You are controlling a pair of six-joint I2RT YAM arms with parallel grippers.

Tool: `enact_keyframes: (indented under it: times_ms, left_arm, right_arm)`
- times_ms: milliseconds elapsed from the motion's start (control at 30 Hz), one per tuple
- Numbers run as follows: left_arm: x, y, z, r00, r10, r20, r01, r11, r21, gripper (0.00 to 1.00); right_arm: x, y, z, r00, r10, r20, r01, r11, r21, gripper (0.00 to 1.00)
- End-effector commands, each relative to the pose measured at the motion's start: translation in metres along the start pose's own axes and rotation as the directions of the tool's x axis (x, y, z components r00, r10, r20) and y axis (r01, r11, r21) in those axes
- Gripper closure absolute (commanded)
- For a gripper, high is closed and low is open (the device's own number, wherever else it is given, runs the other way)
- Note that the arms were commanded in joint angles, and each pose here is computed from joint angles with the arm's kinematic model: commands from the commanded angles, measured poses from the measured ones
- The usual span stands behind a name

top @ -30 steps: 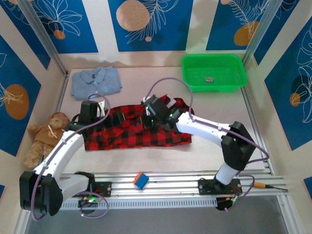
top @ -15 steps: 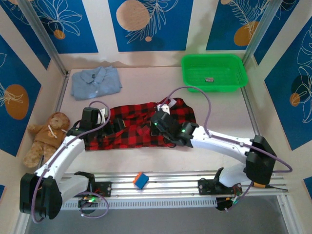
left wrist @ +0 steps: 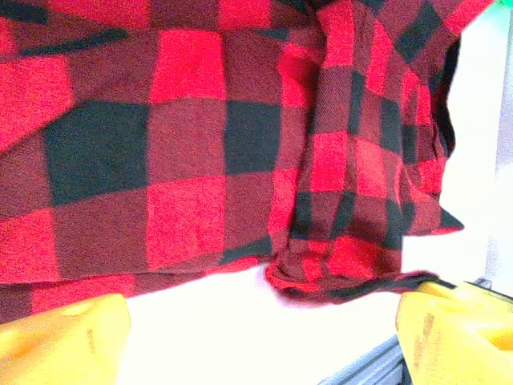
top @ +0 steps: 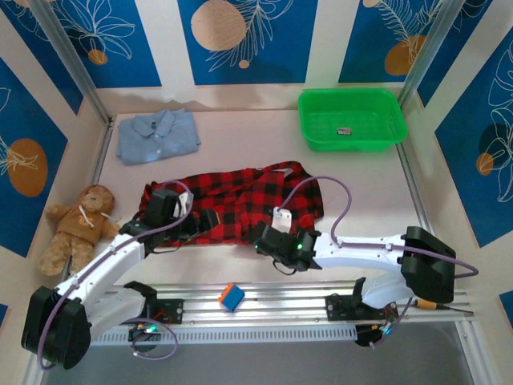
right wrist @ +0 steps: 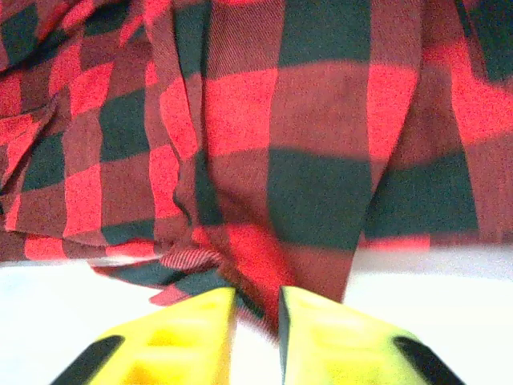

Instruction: Fold and stack the long sleeve shirts

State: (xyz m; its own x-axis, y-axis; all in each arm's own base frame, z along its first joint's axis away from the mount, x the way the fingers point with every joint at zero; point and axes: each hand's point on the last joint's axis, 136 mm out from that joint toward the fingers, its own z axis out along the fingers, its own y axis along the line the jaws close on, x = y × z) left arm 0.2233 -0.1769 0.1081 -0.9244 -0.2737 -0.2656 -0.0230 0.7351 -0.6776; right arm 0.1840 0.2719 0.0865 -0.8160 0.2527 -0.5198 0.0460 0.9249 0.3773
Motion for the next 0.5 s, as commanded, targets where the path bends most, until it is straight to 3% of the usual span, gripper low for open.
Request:
enact_keyframes:
  times_ms: [0, 200, 367, 467]
  left_arm:
    - [0.005, -0.02, 0.0, 1.0, 0.001, -0.002, -0.001, 1.0, 0.018, 0.14]
    - [0.034, -0.039, 0.013, 0.995, -0.012, -0.095, 0.011, 1.0, -0.012, 0.15]
    - [0.06, -0.049, 0.031, 0.983, -0.012, -0.184, 0.004, 0.999, -0.043, 0.16]
    - [0.07, -0.049, 0.041, 0.972, 0.016, -0.235, -0.044, 0.993, -0.114, 0.18]
  right_arm:
    - [-0.004, -0.019, -0.016, 0.996, 0.078, 0.048, -0.082, 0.992, 0.095, 0.5]
    - [-0.024, -0.018, -0.048, 0.998, -0.001, 0.057, -0.005, 0.994, 0.11, 0.3]
    - [-0.056, -0.018, -0.052, 0.997, -0.059, -0.055, 0.062, 0.996, 0.059, 0.27]
    - [-0.078, -0.027, -0.057, 0.997, -0.071, -0.04, 0.072, 0.997, 0.039, 0.25]
